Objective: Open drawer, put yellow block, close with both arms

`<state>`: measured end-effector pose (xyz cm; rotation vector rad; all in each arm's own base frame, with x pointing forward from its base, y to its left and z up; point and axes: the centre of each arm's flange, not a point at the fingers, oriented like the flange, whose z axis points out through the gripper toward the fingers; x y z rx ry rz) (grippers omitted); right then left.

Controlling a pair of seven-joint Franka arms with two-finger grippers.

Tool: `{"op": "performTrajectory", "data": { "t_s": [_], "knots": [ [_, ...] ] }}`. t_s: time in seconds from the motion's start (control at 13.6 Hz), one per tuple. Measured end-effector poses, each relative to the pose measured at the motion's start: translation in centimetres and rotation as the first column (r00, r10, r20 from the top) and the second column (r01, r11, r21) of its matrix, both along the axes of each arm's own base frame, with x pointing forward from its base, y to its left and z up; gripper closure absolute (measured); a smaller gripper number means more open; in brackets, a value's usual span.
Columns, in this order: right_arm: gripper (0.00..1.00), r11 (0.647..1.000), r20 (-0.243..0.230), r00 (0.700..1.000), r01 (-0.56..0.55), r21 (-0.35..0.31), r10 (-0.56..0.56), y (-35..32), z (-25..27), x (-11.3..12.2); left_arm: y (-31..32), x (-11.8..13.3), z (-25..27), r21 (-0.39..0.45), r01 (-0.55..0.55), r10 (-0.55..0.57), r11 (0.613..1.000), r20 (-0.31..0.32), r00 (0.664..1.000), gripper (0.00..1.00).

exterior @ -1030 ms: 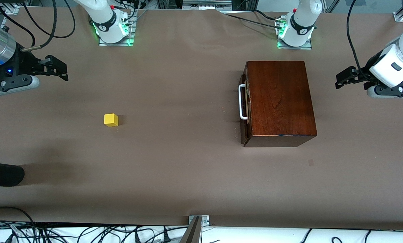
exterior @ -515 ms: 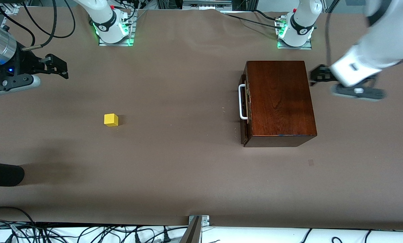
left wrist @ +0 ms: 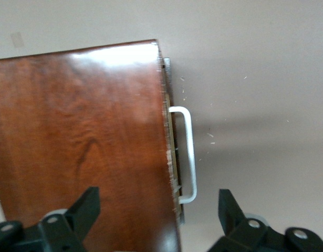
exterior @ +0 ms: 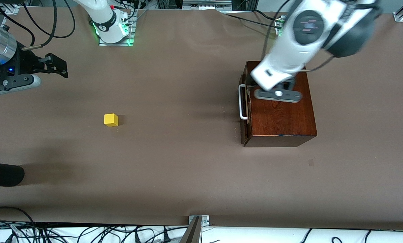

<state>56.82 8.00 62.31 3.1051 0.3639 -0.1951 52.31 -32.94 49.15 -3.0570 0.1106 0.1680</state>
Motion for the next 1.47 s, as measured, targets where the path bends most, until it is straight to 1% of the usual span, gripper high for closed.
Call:
{"op": "performTrajectory", "data": {
  "t_s": [0.07,0.15,0.29,0.37,0.52,0.74,0.96,1.1,1.32,1.47],
  "knots": [
    [0.0,1.0,0.0,1.0,0.0,0.0,0.0,0.0,0.0,0.0,-2.7,-1.1,-1.5,0.043,-0.003,0.002,0.999,0.023,1.0,0.0],
    [0.0,1.0,0.001,1.0,0.001,-0.001,-0.001,-0.1,0.0,0.0,-5.2,-2.2,-3.2,0.075,-0.009,0.007,0.997,0.033,0.999,0.0],
    [0.0,1.0,0.005,1.0,0.007,-0.001,-0.007,-0.4,0.0,0.1,-8.7,-3.6,-6.7,0.087,-0.019,0.016,0.996,0.03,0.999,0.0],
    [0.0,1.0,0.015,1.0,0.012,0.0,-0.012,-0.6,0.1,0.3,-9.3,-3.6,-8.3,0.082,-0.021,0.019,0.996,0.022,1.0,0.0],
    [0.0,1.0,0.033,0.999,0.014,0.002,-0.014,-0.7,0.3,0.5,-9.2,-3.0,-10.8,0.066,-0.026,0.026,0.997,0.015,1.0,0.0],
    [0.0,1.0,0.064,0.998,0.013,0.005,-0.013,-0.6,0.0,1.2,-9.0,-3.2,-13.3,0.053,-0.026,0.025,0.998,0.022,0.999,0.0],
    [0.0,1.0,0.105,0.994,0.006,0.009,-0.007,0.0,-0.4,2.2,-8.5,-3.2,-14.0,0.077,-0.037,0.034,0.996,0.037,0.999,0.0],
    [0.0,1.0,0.11,0.994,0.003,0.01,-0.004,0.2,-0.5,2.4,-8.3,-3.4,-14.5,0.09,-0.048,0.045,0.995,0.035,0.998,0.0],
    [0.0,1.0,0.125,0.992,0.004,0.012,-0.005,0.1,-0.4,2.5,-7.9,-3.7,-15.4,0.132,-0.045,0.038,0.99,0.056,0.998,0.0],
    [0.0,1.0,0.133,0.991,0.009,0.012,-0.011,-0.2,-0.3,2.6,-7.8,-4.0,-16.0,0.145,-0.052,0.045,0.988,0.056,0.997,0.0]
  ]
}}
